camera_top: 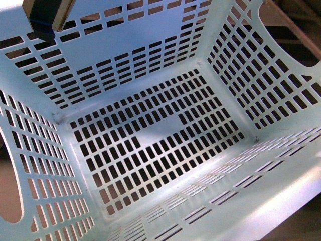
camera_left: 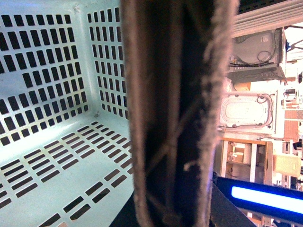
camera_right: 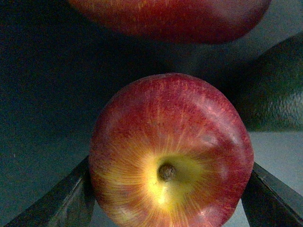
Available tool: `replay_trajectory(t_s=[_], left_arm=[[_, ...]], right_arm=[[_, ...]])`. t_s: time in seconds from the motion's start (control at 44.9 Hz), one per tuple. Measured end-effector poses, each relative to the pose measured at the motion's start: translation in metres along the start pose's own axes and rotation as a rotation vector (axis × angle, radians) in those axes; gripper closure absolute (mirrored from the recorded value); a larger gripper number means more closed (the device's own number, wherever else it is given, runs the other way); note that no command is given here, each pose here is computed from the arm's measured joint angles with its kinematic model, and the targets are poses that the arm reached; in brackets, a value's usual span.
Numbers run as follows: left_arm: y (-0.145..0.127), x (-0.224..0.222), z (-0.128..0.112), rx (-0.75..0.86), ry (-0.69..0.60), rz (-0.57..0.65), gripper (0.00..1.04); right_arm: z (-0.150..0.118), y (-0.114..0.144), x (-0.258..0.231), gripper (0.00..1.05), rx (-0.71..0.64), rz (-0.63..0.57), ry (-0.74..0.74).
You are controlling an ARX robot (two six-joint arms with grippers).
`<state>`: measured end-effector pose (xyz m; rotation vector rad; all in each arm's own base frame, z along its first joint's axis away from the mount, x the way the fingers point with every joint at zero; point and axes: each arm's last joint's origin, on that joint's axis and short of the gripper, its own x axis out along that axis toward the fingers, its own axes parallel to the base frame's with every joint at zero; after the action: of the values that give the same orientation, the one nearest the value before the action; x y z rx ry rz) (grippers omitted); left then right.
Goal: Pick apple with right arm and hold basket with left
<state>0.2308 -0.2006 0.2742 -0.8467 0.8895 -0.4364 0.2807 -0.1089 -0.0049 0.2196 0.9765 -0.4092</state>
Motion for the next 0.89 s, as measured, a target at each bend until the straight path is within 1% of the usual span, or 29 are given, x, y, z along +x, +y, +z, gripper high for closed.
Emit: replay_trajectory(t_s=[0.201,0.267,0.357,0.468,0.535,0.579,0.602,0.646,0.78,0.892], left_arm=[[0.0,0.0,0.0,0.0,-0.004,0.002,0.98],[0.0,0.0,0.0,0.0,-0.003,0.002,0.98],[0.0,0.0,0.0,0.0,-0.001,0.0,0.98],[0.0,0.0,0.0,0.0,-0.001,0.0,0.98],[0.0,0.0,0.0,0.0,-0.001,0.001,0.98],[0.0,0.0,0.0,0.0,-0.001,0.0,0.98],[0.0,0.0,0.0,0.0,-0.001,0.0,0.98],[0.0,0.0,0.0,0.0,-0.001,0.0,0.98],[0.0,0.0,0.0,0.0,-0.001,0.001,0.98],[0.0,0.0,0.0,0.0,-0.001,0.0,0.98]], right_arm=[[0.022,-0.004,-0.067,0.33,-0.054,0.064,-0.126],[0.031,-0.002,-0.098,0.33,-0.074,0.097,-0.18],[0.046,0.004,-0.149,0.33,-0.093,0.141,-0.293],[0.058,0.012,-0.197,0.33,-0.09,0.196,-0.414],[0.064,0.023,-0.235,0.33,-0.079,0.243,-0.511],[0.064,0.028,-0.248,0.33,-0.072,0.267,-0.544],[0.064,0.038,-0.266,0.33,-0.067,0.31,-0.587],[0.064,0.048,-0.276,0.33,-0.068,0.343,-0.608],[0.06,0.075,-0.287,0.33,-0.084,0.417,-0.613],[0.049,0.103,-0.288,0.33,-0.116,0.483,-0.581]])
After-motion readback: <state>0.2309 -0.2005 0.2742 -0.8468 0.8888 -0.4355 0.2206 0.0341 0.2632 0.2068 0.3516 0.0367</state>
